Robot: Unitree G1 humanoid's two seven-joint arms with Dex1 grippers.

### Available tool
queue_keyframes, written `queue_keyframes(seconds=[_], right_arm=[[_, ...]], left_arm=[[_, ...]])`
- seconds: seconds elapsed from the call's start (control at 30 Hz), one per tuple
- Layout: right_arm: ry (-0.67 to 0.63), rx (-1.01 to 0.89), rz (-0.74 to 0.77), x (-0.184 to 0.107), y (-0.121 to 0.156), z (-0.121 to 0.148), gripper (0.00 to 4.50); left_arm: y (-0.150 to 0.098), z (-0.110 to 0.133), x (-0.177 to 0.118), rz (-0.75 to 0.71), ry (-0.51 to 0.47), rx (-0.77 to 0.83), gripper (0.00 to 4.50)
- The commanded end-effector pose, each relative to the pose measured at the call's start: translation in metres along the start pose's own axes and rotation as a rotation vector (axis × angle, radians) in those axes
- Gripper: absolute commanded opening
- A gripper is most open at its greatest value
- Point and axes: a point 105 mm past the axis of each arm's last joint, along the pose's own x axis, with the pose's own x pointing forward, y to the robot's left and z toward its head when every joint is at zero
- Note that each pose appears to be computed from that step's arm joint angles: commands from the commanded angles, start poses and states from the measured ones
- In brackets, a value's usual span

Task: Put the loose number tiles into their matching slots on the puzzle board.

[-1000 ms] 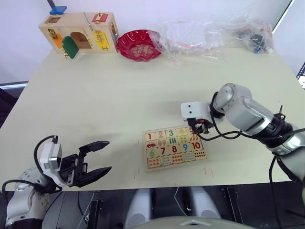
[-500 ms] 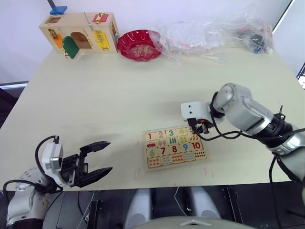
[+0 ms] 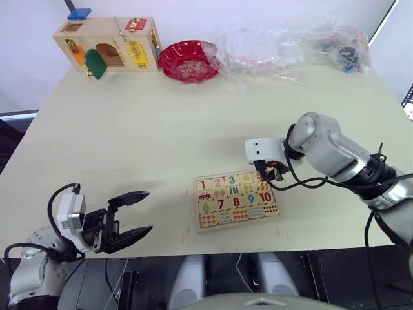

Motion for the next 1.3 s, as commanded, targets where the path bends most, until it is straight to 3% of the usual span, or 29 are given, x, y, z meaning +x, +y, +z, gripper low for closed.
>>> queue_keyframes(seconds=[0.03,0.07,0.2,0.23,0.43,0.57,0.7,0.87,0.9,0.97,1.1,1.3], right_arm=[[0.003,-0.001,-0.007,-0.002,-0.001,-0.002,0.90],[0.002,-0.002,-0.008,-0.002,-0.001,-0.001,1.95],[0.001,-0.001,-0.010,-0.002,-0.002,-0.002,3.69],[0.002,0.001,-0.017,-0.003,-0.003,-0.003,4.42],[-0.063,0.041,-0.036,-0.014,-0.007,-0.002,4.47],[-0.302,0.120,-0.033,-0.039,-0.006,0.009,4.47],[-0.452,0.190,-0.064,-0.050,-0.006,0.005,4.47],[-0.546,0.288,-0.089,-0.044,-0.008,-0.004,3.23],[-0.549,0.300,-0.102,-0.041,-0.010,-0.006,2.58],[-0.543,0.316,-0.119,-0.034,-0.012,-0.010,2.09],[-0.516,0.321,-0.126,-0.025,-0.012,-0.016,0.13],[-0.489,0.318,-0.126,-0.017,-0.015,-0.020,0.05]], left_arm=[[-0.002,0.007,-0.001,-0.018,-0.003,0.046,4.50],[-0.002,0.007,-0.001,-0.018,-0.003,0.046,4.50],[-0.001,0.007,-0.001,-0.019,-0.003,0.047,4.50],[-0.001,0.007,-0.001,-0.019,-0.001,0.047,4.50],[-0.001,0.006,0.000,-0.018,0.002,0.044,4.50],[-0.001,0.006,0.000,-0.013,0.001,0.047,4.50],[-0.001,0.007,-0.001,-0.009,0.000,0.048,4.50],[-0.001,0.007,0.000,-0.011,-0.002,0.048,4.50],[0.000,0.007,0.001,-0.012,-0.002,0.048,4.50],[0.001,0.007,0.002,-0.017,-0.002,0.049,4.50],[0.003,0.008,0.003,-0.021,0.000,0.053,4.50],[0.003,0.009,0.004,-0.023,-0.001,0.058,4.50]])
